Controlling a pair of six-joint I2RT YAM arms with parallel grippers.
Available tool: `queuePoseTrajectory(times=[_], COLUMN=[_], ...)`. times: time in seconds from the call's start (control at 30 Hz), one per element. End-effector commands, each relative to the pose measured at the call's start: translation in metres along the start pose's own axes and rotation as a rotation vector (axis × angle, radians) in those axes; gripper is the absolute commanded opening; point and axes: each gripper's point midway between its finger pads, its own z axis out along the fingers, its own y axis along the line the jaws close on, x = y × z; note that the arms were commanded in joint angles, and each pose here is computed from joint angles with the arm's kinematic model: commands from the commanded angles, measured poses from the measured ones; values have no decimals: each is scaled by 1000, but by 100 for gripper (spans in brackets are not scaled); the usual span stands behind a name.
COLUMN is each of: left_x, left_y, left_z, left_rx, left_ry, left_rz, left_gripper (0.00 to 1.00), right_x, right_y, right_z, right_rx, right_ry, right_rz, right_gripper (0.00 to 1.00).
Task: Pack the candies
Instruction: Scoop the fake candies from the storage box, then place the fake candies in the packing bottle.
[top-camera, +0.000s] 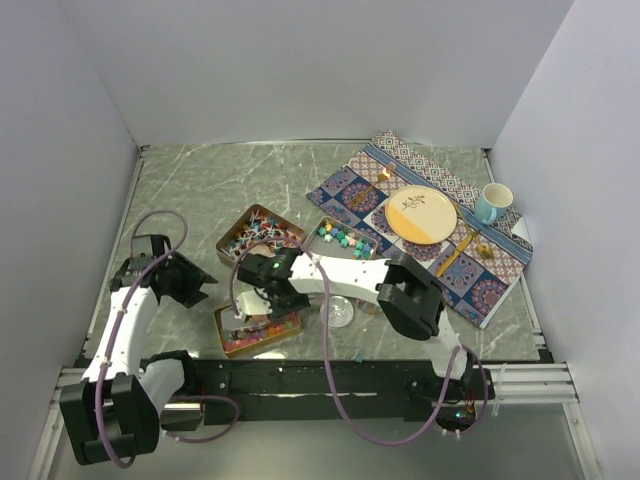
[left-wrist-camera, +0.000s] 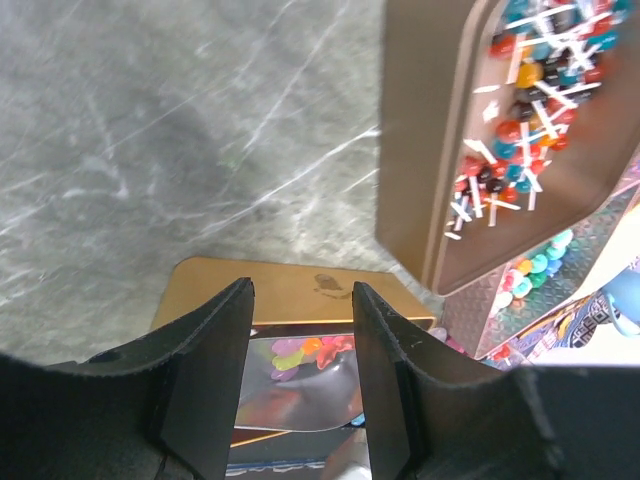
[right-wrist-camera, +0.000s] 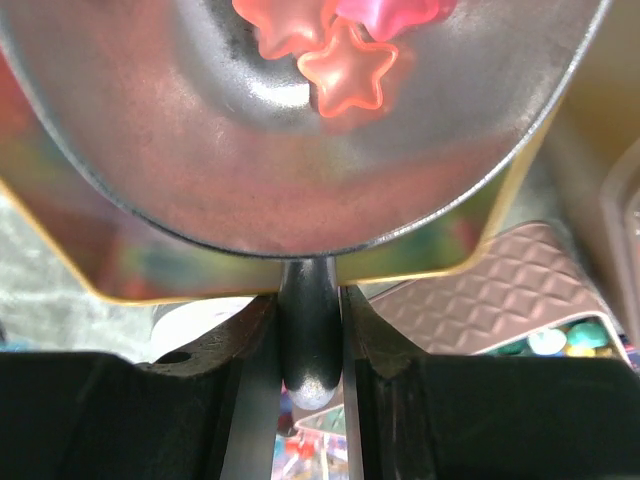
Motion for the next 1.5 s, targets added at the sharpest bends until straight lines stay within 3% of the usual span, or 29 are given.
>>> queuePoseTrajectory(times=[0.0, 0.27, 0.5, 0.63, 0.87, 1.2, 1.47], left_x=[-22, -48, -94, -108, -123, -150, -155], left_y=[-25, -59, -102, -111, -116, -115, -116], left_z=[-11, -36, -70, -75, -62, -49, -45], left_rx=[55, 119, 233, 281, 312, 293, 317], left_ry=[-73, -151, -318, -349, -340, -376, -366], left_rz=[68, 124, 169, 145, 75, 21, -18], left_gripper=[50, 50, 51, 50, 50, 51, 50], right_x=[-30, -20, 42, 120, 234, 311, 338], right_y=[-23, -31, -45, -49, -11, 74, 100], right_z=[-37, -79, -137, -158, -173, -163, -163], right_rx=[138, 229, 357, 421, 455, 433, 367], right_ry=[-228, -370, -378, -241, -17, 207, 312], right_rz=[38, 120, 179, 255, 357, 316, 292], right_gripper=[0, 0, 0, 0, 0, 0, 0])
